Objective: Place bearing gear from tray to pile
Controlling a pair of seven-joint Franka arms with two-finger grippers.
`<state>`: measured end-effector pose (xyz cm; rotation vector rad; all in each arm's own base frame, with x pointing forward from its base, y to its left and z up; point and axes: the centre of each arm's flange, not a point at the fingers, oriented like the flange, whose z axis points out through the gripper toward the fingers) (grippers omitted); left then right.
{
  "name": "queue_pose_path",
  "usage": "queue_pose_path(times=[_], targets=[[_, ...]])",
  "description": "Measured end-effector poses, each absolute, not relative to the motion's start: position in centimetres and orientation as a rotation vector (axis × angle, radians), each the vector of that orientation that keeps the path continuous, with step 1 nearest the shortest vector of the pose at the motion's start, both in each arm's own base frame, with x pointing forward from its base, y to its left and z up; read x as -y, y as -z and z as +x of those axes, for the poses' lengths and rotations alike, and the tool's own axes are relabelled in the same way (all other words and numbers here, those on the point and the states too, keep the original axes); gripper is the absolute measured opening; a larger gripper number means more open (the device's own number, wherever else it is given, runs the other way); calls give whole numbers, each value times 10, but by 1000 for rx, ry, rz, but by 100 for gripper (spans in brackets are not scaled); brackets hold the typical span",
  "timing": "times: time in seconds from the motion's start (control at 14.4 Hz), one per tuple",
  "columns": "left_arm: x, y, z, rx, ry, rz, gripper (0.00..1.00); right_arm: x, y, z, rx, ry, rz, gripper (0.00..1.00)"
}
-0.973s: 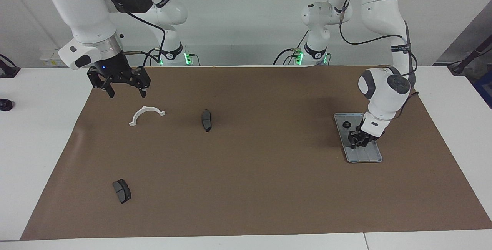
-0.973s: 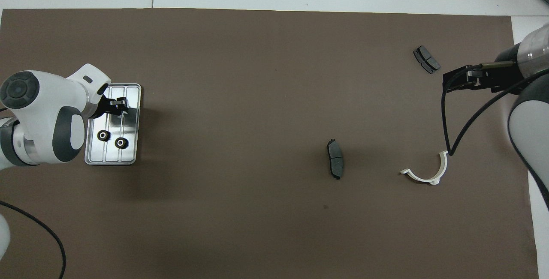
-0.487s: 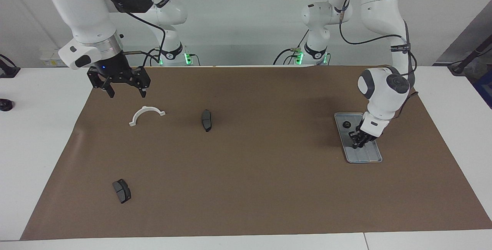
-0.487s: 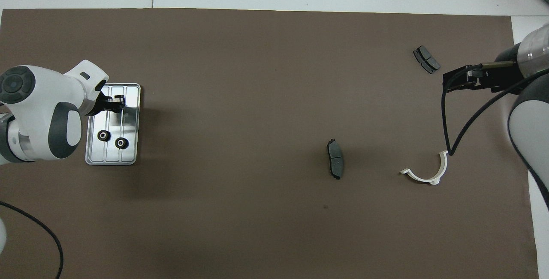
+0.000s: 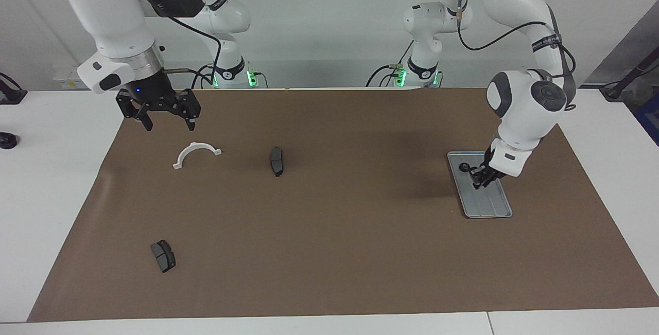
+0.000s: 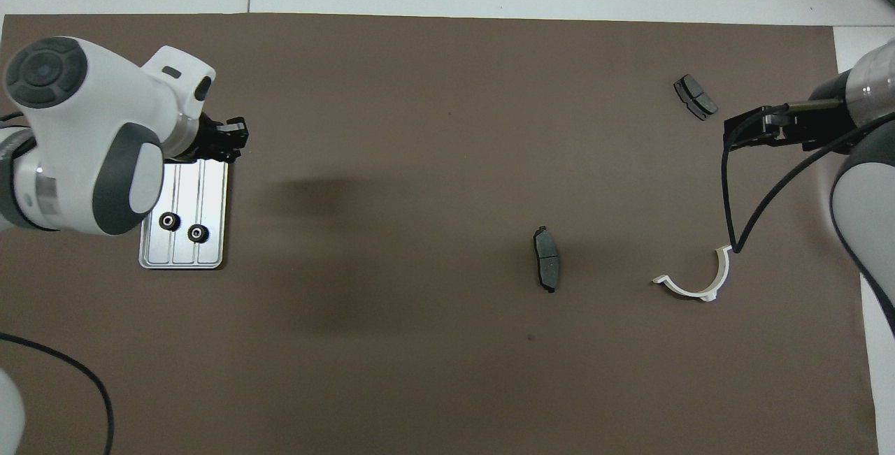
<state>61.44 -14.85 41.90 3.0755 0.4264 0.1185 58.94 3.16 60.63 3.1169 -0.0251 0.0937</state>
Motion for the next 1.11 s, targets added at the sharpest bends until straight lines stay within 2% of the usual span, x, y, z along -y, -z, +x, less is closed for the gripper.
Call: queue_pose_path(times=[0.21, 0.49, 0.76, 1.11], targets=[[246, -408, 591, -528, -182, 3004, 23, -32, -606, 589, 25, -94, 3117, 100], [352, -361, 558, -627, -176, 2929, 23, -32, -606, 589, 25, -94, 3117, 100], [390, -328, 548, -768, -194, 2852, 23, -31, -606, 589, 25, -93, 3117, 100], [391, -308, 550, -805, -226, 2810, 25, -38, -603, 588, 8, -79, 3117, 100]])
